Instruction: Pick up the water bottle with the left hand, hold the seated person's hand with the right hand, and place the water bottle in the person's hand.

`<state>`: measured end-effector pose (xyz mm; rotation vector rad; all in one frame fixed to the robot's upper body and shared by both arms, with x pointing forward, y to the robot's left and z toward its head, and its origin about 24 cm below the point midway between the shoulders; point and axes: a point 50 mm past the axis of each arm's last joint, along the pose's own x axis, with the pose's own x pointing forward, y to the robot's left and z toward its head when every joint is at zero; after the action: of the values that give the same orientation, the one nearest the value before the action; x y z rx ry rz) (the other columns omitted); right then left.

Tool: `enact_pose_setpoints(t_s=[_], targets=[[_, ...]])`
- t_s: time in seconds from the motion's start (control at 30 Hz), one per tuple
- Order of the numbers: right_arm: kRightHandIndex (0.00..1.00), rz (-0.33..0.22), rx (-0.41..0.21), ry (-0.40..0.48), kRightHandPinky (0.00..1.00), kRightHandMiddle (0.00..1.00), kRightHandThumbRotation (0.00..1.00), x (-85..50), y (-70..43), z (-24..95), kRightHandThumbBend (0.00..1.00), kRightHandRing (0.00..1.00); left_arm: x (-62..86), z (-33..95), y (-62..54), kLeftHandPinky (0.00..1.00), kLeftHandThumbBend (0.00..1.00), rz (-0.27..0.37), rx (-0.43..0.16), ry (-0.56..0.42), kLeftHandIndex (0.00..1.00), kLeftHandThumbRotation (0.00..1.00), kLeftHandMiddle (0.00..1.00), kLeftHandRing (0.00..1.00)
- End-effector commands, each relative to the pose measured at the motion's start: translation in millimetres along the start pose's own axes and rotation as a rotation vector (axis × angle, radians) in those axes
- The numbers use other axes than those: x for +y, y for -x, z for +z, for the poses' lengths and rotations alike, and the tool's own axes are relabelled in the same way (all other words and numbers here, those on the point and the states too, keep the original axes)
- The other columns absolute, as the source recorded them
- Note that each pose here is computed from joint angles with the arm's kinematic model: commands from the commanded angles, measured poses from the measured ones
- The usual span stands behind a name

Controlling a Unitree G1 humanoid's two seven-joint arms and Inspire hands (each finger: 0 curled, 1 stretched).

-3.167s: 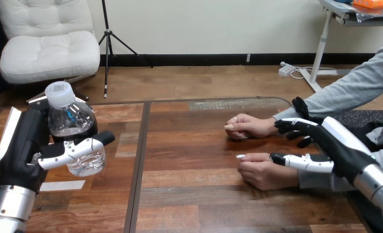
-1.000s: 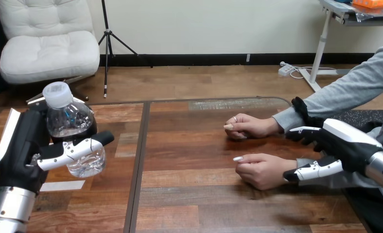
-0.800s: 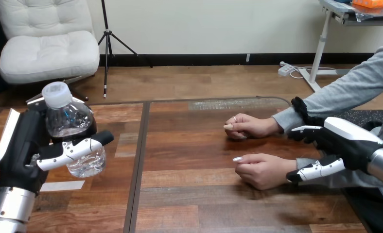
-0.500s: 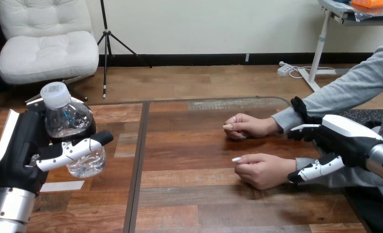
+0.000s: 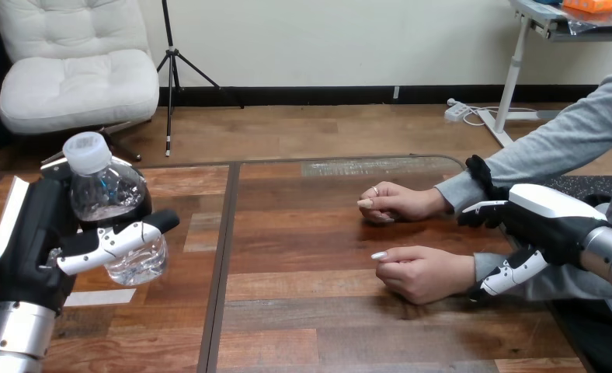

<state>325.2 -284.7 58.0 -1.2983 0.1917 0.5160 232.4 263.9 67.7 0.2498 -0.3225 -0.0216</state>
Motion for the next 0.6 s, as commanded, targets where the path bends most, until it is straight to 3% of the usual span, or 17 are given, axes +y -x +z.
enact_pose_setpoints(t_s=[0.0, 0.57], targets=[[0.84, -0.1, -0.02, 0.057, 0.79, 0.85, 0.32, -42.7, -3.9, 10.4, 1.0, 0.85, 0.4, 18.5, -12.5, 0.27, 0.63, 0.007, -0.092, -0.018, 0.39, 0.0, 0.38, 0.34], [0.84, -0.073, -0.018, 0.146, 0.81, 0.84, 0.32, -43.5, -9.1, 15.6, 1.0, 0.84, -0.1, 18.2, -12.4, 0.28, 0.63, 0.004, -0.099, -0.008, 0.39, 0.0, 0.38, 0.34]])
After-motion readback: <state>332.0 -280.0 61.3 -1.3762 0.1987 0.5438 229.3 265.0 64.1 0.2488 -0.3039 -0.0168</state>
